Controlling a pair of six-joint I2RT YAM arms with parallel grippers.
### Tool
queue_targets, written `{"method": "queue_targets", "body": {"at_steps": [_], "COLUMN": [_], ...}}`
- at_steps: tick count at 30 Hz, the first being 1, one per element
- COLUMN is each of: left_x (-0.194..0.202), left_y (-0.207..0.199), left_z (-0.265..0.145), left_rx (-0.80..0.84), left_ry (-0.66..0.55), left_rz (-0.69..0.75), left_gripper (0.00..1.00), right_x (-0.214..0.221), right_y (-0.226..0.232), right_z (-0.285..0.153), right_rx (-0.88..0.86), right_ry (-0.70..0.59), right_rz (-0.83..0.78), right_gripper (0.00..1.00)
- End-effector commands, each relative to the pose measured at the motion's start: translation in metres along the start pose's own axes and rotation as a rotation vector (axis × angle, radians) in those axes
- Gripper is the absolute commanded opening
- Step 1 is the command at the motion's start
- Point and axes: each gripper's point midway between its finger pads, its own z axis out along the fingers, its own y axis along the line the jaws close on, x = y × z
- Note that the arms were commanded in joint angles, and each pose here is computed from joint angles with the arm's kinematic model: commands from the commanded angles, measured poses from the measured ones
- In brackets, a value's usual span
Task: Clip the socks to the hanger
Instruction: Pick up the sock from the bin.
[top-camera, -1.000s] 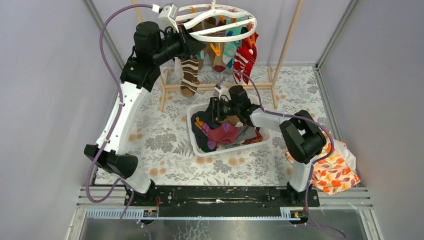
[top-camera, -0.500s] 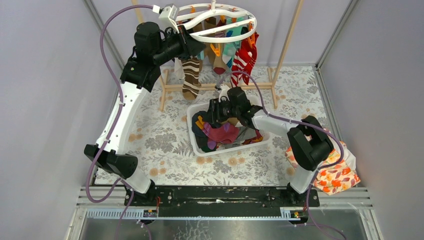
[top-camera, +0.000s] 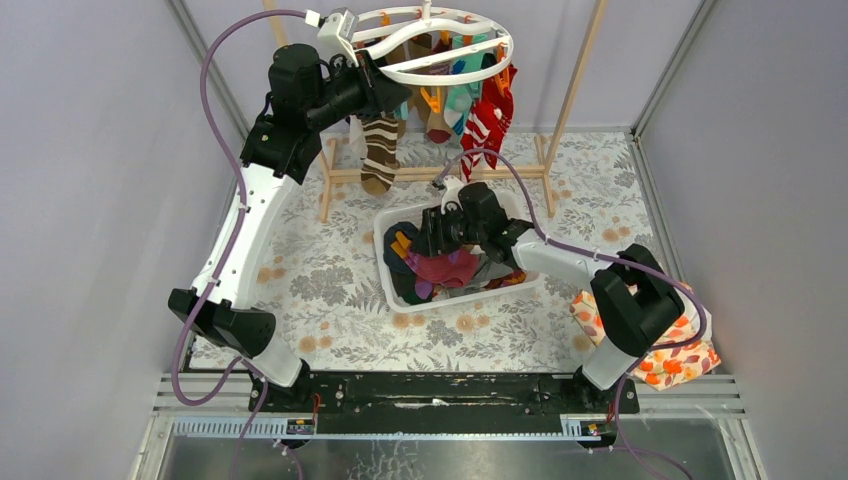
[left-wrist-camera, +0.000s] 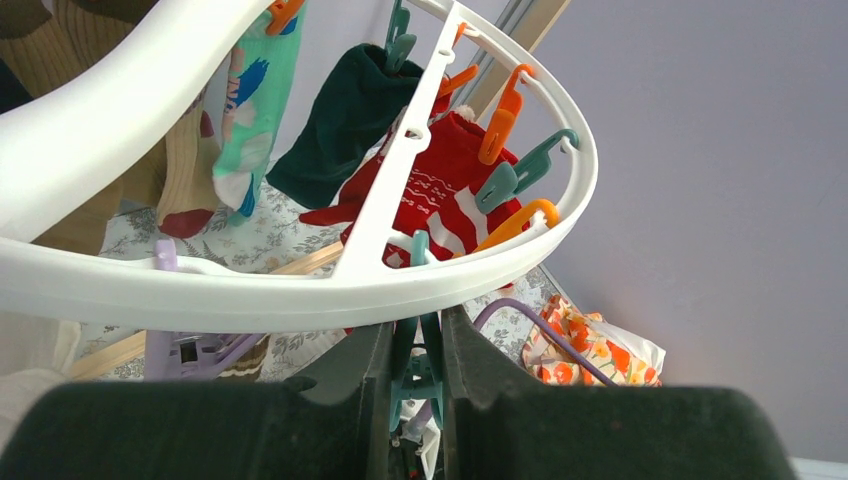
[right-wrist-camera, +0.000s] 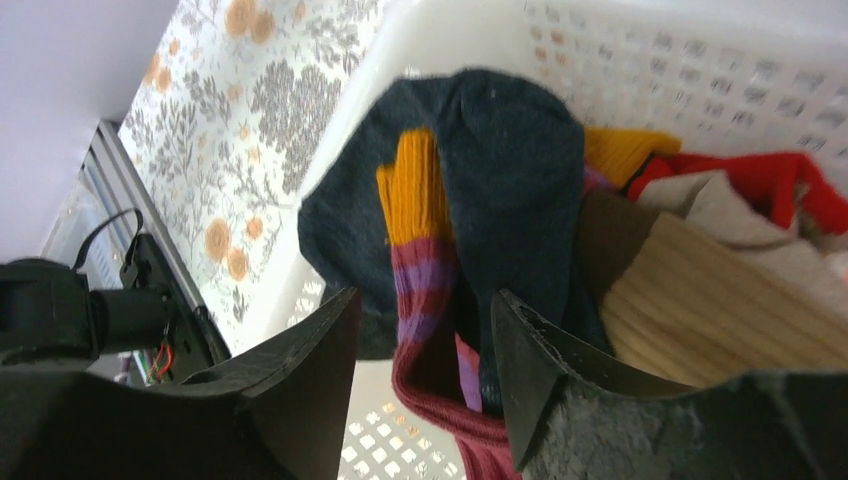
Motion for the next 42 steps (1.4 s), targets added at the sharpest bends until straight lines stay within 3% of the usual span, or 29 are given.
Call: {"method": "queue_targets", "body": {"at_steps": [1, 9, 20, 28, 36, 42], "left_x": [-0.006, -0.005, -0.005, -0.003, -0.004, -0.004], "left_y": [-0.012, -0.011, -0.011, -0.01, -0.012, -0.013], "left_z": [-0.012, -0.012, -0.012, -0.012, -0.013, -0.013], "left_rx": [0.032, 0.032, 0.029, 0.029, 0.036, 0.044], "left_ry": [-0.009, -0.007, -0.009, -0.005, -0.008, -0.008], "left_rz": [0.025, 0.026, 0.026, 0.026, 0.027, 0.025], "left_gripper": [0.0, 0.0, 0.0, 0.0, 0.0, 0.01], "right_x": [0.017, 0.006, -0.009, -0.027, -0.045, -0.063], "right_y": [0.009, 0.027, 0.01, 0.02, 0.026, 0.056], "right_z": [0.0, 0.008, 0.035, 0.035, 0.004, -0.04], "right_rx": [-0.073, -0.157, -0.044, -0.123, -0.218, -0.371], "right_ry": [0.055, 0.057, 0.042, -0.01, -0.119, -0.208], "right_rz": [0.013, 0.011, -0.026, 0.04, 0.128, 0.119], "right_gripper": [0.58, 0.57, 0.51, 0.32, 0.01, 0.0]}}
